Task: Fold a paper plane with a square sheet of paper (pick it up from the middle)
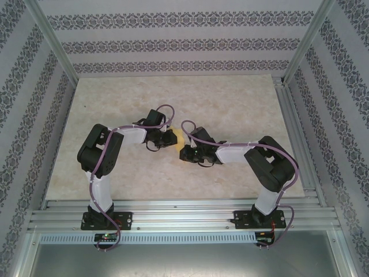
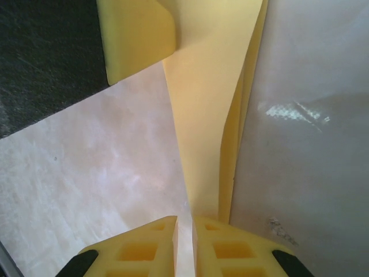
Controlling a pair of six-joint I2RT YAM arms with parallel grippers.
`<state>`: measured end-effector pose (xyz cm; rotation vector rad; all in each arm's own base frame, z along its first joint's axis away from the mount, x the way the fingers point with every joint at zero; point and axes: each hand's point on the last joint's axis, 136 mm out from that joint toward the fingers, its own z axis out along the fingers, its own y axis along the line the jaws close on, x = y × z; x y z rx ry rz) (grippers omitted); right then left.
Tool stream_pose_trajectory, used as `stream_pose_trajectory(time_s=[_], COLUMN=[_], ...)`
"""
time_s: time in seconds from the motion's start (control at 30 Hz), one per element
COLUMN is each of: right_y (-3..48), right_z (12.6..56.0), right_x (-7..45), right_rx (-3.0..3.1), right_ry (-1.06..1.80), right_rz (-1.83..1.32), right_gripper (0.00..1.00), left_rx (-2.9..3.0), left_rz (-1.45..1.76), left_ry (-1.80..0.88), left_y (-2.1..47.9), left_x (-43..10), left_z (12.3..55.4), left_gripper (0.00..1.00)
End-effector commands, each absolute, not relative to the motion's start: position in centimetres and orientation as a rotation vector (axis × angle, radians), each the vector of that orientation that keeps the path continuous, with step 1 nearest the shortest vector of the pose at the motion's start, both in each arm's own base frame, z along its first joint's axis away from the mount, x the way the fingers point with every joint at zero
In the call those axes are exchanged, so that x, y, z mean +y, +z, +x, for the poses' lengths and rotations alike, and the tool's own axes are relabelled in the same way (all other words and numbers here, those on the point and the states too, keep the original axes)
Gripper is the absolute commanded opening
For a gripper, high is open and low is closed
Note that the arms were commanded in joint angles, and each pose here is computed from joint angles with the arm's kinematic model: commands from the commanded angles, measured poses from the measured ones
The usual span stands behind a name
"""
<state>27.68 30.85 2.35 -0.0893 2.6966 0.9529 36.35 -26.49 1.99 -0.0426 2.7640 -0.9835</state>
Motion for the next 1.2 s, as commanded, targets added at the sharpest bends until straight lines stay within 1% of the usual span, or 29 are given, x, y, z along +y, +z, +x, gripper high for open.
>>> stream_pose_trajectory(time_s=[0.0,0.37,0.43,0.6,0.7,0.87,1.17], right_y=[0.8,-1.4,-0.6,3.5,4.3,3.6,1.3], right_z=[26.1,25.8,25.9,26.5,26.3,26.0,25.5], right_x=[30.1,28.7,28.8,30.1,30.7,31.1,30.1], right_rx=[2.765,2.828,2.81,2.706,2.693,2.706,2.774], right_ry=[0.893,0.778,0.789,0.878,0.924,0.937,0.866], right_rz=[-0.134,-0.103,-0.113,-0.156,-0.177,-0.183,-0.161], right_gripper=[0.15,0.16,0.16,0.17,0.17,0.17,0.17], left_rx=[2.83,2.832,2.834,2.833,2.833,2.833,2.835], left_rz=[-0.094,-0.102,-0.102,-0.101,-0.102,-0.1,-0.097], left_ry=[-0.863,-0.855,-0.854,-0.856,-0.856,-0.858,-0.857], left_y=[-0.2,-0.3,-0.4,-0.3,-0.3,-0.3,-0.4], left_x=[-25.3,-25.2,-25.2,-25.2,-25.2,-25.2,-25.2], left_z=[35.5,35.5,35.5,35.5,35.5,35.5,35.4], left_gripper=[0.16,0.16,0.16,0.16,0.16,0.16,0.16])
